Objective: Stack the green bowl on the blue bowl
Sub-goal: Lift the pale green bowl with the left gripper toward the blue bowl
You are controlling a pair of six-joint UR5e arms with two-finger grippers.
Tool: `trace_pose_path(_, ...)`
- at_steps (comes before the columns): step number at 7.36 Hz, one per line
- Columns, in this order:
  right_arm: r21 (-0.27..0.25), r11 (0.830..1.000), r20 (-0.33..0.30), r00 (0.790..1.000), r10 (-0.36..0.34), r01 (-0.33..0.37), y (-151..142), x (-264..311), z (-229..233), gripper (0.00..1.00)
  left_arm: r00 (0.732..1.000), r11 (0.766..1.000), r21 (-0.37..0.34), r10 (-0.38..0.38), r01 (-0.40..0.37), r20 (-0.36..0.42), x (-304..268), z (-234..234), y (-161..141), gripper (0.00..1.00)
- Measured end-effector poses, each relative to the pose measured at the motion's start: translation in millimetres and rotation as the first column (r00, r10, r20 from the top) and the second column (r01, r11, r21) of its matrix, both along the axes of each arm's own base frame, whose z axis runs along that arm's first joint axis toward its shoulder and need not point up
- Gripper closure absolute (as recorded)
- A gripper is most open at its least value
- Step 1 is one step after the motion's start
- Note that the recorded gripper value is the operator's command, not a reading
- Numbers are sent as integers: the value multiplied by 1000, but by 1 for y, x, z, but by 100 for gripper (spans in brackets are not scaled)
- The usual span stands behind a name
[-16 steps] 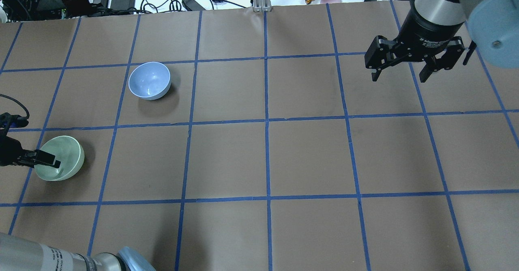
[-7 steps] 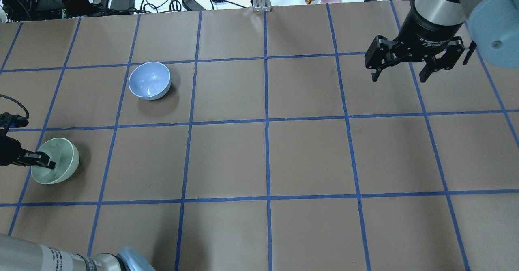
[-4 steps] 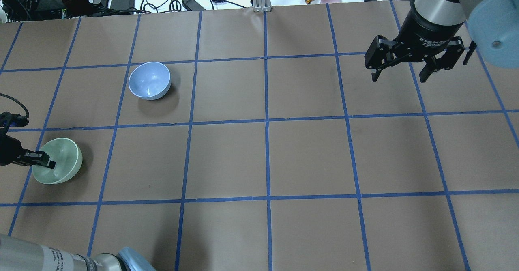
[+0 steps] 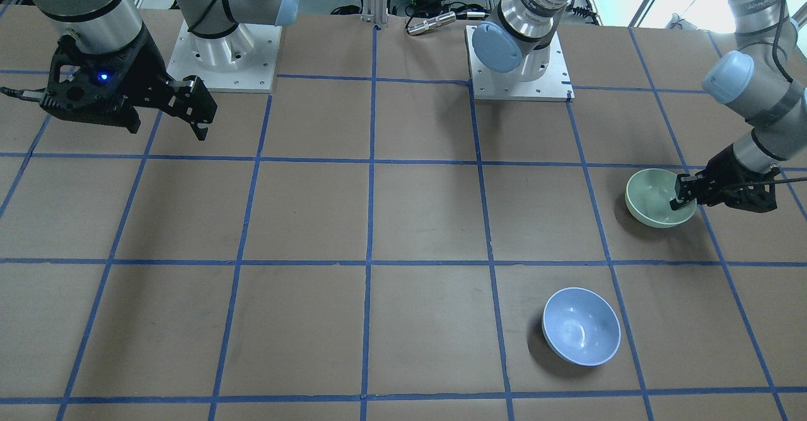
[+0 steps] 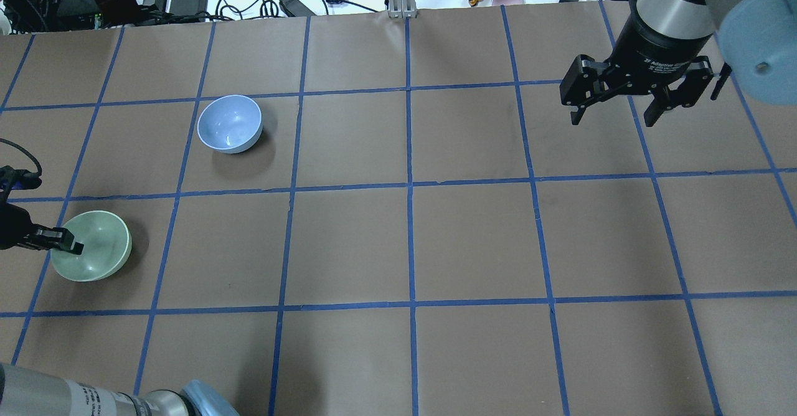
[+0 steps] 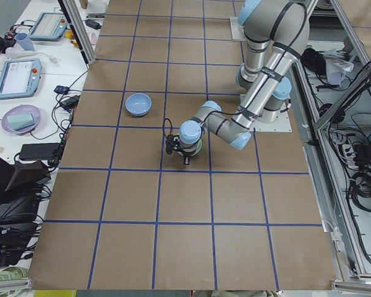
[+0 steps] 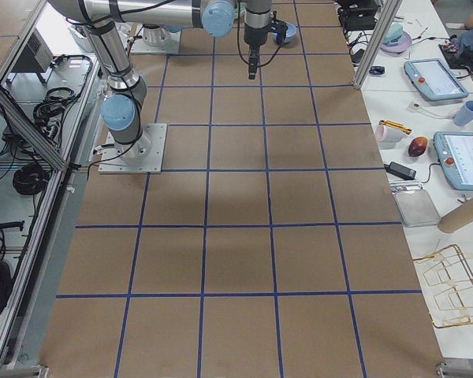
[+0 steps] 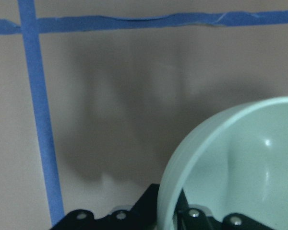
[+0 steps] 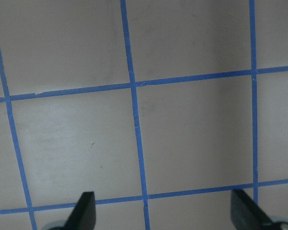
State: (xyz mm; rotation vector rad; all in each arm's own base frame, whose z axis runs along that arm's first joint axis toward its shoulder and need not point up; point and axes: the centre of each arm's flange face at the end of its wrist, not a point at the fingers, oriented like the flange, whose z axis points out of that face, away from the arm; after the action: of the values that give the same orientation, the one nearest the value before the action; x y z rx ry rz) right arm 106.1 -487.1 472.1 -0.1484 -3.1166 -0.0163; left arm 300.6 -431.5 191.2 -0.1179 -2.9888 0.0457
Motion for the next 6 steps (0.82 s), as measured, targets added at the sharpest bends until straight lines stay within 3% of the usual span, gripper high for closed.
trace_pose_path(6, 0, 1000, 1, 1000, 0, 0, 0, 0, 0, 0, 1000, 1000, 1, -27, 27, -9, 6, 58, -26, 100)
